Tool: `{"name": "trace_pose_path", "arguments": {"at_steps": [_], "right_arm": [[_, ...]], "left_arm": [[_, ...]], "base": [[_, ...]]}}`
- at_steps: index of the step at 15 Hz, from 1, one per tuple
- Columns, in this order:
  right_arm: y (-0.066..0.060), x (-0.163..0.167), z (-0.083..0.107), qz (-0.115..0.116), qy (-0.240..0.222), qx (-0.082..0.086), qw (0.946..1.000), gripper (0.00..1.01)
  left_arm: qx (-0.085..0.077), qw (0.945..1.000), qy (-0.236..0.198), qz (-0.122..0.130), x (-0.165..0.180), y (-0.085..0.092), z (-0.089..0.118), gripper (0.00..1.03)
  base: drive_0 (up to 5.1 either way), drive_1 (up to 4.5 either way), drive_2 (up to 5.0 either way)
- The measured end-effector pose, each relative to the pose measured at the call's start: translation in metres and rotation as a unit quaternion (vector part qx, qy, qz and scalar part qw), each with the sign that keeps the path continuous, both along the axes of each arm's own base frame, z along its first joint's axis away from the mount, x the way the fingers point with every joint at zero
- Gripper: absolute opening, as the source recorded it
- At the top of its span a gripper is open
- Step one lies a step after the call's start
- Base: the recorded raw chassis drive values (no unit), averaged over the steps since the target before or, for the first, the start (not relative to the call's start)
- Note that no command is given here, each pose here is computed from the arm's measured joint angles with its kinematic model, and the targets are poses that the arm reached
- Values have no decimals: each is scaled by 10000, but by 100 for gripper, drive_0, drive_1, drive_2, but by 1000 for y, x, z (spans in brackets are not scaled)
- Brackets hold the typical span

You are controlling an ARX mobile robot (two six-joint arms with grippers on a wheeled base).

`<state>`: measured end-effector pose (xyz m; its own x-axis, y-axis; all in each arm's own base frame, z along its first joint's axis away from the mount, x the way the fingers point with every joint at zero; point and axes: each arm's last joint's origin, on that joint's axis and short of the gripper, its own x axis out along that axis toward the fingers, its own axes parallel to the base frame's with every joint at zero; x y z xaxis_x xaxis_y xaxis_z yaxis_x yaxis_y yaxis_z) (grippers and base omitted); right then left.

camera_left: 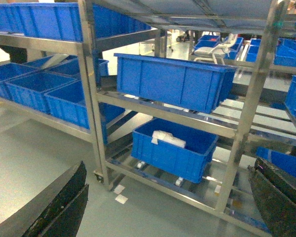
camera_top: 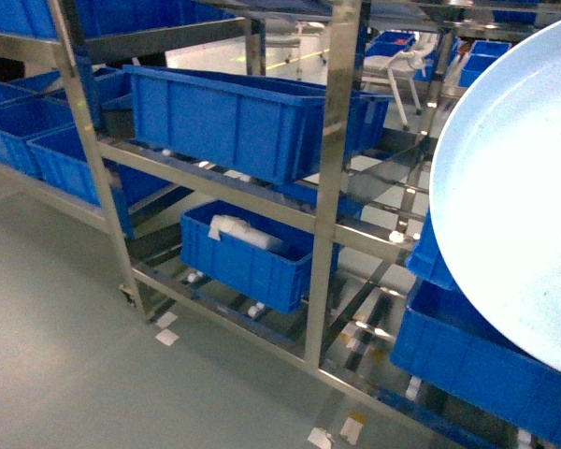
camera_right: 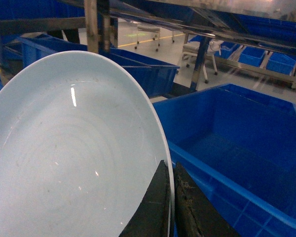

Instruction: Place blue tray on left shelf second layer neatly

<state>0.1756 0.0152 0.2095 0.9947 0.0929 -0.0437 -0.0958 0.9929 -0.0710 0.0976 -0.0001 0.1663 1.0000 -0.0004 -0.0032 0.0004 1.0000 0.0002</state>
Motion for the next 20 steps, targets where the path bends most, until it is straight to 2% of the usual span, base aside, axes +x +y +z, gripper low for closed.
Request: {"name": "trace_pose_path", "arguments": {"at_steps": [20], "right_arm": [[0,0,0,-23,0,-1,10000,2]], "left_arm": [[0,10000,15,-2,0,0,0,98]], "base": [[-179,-142,-142]]}}
